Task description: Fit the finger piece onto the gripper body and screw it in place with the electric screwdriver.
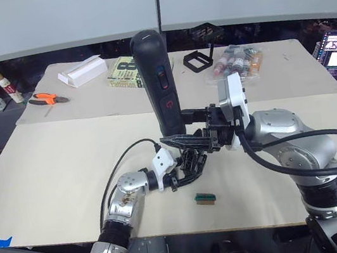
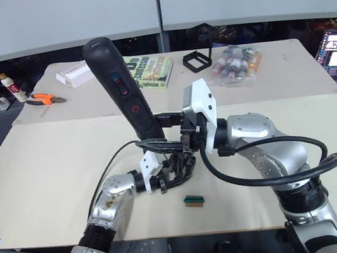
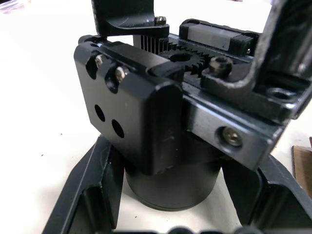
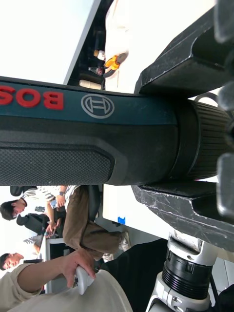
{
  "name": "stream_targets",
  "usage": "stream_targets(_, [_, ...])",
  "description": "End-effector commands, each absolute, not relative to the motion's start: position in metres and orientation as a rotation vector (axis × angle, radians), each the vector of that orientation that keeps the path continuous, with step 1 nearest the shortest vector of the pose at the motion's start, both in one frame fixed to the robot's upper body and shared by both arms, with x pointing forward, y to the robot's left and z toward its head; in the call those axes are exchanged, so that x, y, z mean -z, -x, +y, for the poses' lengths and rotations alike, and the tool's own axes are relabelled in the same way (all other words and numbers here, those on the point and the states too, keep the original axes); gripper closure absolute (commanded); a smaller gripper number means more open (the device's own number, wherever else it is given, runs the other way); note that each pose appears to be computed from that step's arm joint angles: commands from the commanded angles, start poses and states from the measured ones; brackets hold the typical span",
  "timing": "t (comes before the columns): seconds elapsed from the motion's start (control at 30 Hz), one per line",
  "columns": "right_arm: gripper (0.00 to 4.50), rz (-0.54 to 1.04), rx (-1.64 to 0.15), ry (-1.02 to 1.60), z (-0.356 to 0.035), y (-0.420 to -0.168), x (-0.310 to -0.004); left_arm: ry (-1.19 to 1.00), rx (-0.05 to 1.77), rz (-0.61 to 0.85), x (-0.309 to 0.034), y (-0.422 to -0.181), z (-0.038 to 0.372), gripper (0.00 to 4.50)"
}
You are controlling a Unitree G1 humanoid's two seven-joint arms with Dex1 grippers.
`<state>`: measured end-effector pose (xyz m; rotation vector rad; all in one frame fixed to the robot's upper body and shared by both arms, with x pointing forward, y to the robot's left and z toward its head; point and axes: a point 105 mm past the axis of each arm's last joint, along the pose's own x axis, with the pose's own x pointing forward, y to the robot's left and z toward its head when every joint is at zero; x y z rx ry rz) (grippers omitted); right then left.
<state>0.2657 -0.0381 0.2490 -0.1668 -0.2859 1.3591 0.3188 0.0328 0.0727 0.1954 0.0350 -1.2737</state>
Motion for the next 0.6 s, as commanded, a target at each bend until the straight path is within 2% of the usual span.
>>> stream_targets(0.03, [2.58, -0.352, -1.371, 0.183, -0.0372, -0.258, -0.2609, -0.176, 1.318, 0.07, -0.0626, -0.3082, 0.0272, 2.17])
stream_targets(0.6, [2.58, -0.352, -1.376, 0.185, -0.0365, -0.2574, -0.2623, -0.17, 1.319, 0.071, -0.0623, -0.3072, 0.027, 2.17])
